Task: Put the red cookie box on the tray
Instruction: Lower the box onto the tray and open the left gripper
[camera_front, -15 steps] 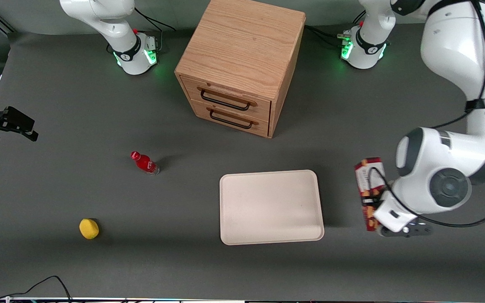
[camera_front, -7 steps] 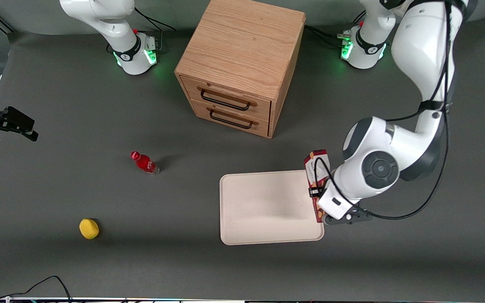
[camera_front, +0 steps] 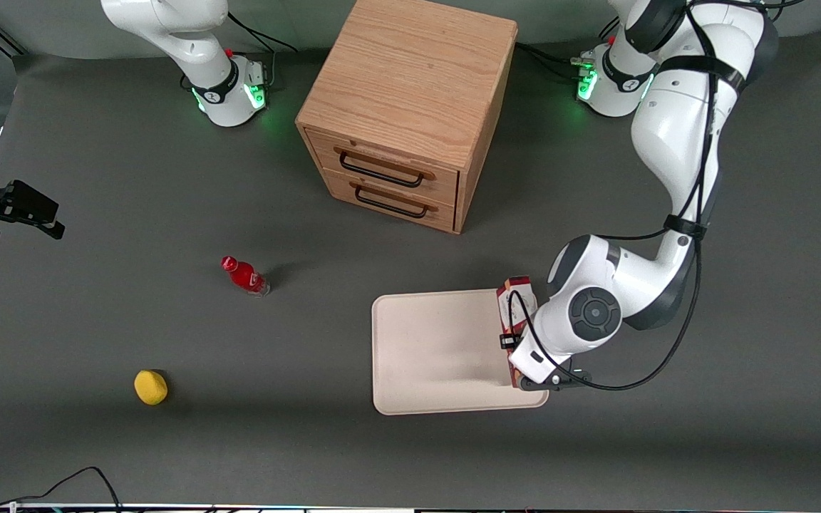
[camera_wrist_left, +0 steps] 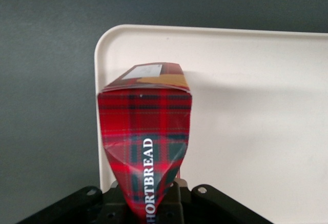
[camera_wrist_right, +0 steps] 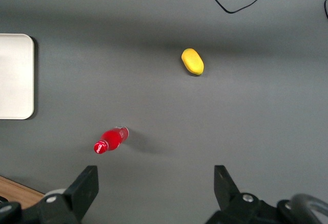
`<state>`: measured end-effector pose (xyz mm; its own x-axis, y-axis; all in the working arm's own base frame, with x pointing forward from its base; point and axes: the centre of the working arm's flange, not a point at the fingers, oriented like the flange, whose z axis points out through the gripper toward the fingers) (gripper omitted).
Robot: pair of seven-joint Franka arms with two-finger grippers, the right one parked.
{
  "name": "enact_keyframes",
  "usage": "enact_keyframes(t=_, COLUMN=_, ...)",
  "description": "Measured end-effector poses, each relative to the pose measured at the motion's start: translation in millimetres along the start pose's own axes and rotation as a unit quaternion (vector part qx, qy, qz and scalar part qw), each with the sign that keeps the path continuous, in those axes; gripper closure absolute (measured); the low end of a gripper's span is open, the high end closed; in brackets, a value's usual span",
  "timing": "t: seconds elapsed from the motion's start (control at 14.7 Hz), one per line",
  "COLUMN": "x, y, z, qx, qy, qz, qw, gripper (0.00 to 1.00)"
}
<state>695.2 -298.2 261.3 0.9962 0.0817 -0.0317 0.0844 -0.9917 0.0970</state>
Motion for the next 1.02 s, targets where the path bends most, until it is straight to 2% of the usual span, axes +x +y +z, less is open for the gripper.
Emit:
enact_keyframes(t=0.2, x=4.0, y=-0.7, z=9.7, qx=0.005, qy=0.019, qz=0.009, qw=0.9998, gripper=0.86)
enact_keyframes(t=0.41, x=6.7, y=-2.4, z=20.6, qx=0.017, qy=0.034, qz=0.022, qw=0.9990, gripper=0.86)
enact_keyframes(t=0.48, x=7.3, y=-2.7, z=21.8, qx=0.021, qy=0.038, qz=0.027, qw=0.9987, gripper=0.81)
enact_keyframes(t=0.68, x=10.8, y=-3.7, z=15.6, qx=0.033, qy=0.049, qz=0.036, qw=0.9976, gripper=0.50)
enact_keyframes(t=0.82, x=12.3, y=-6.9, z=6.8, qx=0.044, qy=0.037, qz=0.032, qw=0.9978, gripper=0.29)
enact_keyframes(t=1.02, x=13.2, y=-11.3, z=-39.1, qx=0.063, qy=0.006, qz=0.016, qw=0.9979, gripper=0.00)
